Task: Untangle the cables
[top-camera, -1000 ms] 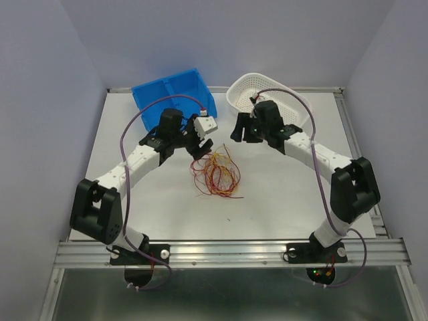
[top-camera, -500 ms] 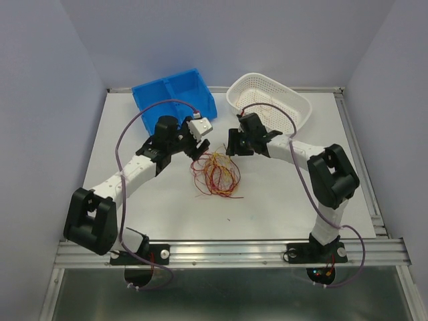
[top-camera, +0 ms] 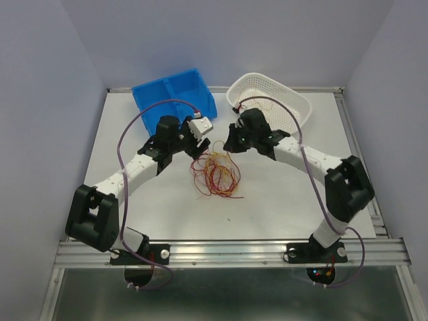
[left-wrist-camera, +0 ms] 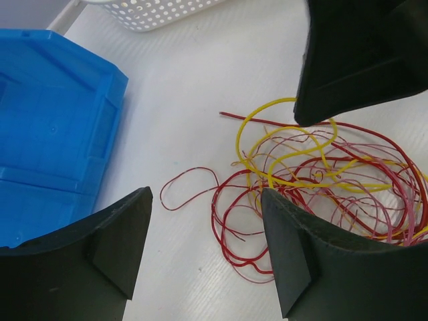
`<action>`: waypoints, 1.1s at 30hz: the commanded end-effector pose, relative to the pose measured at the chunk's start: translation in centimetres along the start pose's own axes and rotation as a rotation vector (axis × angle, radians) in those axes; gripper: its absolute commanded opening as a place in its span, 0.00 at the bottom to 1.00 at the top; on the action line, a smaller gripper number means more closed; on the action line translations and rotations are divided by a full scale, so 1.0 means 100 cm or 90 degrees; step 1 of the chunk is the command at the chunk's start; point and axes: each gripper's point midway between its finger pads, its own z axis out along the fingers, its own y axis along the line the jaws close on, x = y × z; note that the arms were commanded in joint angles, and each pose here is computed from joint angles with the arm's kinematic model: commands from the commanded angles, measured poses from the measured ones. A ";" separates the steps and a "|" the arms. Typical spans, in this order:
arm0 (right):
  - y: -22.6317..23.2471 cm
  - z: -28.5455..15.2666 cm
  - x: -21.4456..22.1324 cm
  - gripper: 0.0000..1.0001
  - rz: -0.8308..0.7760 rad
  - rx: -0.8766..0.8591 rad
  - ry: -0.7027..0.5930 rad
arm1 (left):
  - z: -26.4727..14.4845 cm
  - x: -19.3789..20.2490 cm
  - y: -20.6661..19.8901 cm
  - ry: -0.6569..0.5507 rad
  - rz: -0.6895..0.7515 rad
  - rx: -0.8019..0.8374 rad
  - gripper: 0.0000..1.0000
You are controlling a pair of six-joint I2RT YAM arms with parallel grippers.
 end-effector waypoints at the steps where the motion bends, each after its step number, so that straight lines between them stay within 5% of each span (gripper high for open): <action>1: 0.095 -0.101 -0.068 0.01 -0.095 -0.171 -0.183 | -0.011 -0.022 0.005 -0.053 0.009 -0.021 0.77; 9: 0.146 -0.209 -0.101 0.01 -0.134 -0.257 -0.300 | -0.048 -0.057 0.003 -0.137 0.014 -0.025 0.80; 19: 0.176 -0.259 -0.139 0.01 -0.134 -0.293 -0.352 | -0.066 -0.068 -0.023 -0.239 0.014 0.124 0.86; 33: 0.206 -0.298 -0.177 0.00 -0.129 -0.334 -0.393 | -0.036 -0.056 -0.058 -0.239 0.013 0.269 0.87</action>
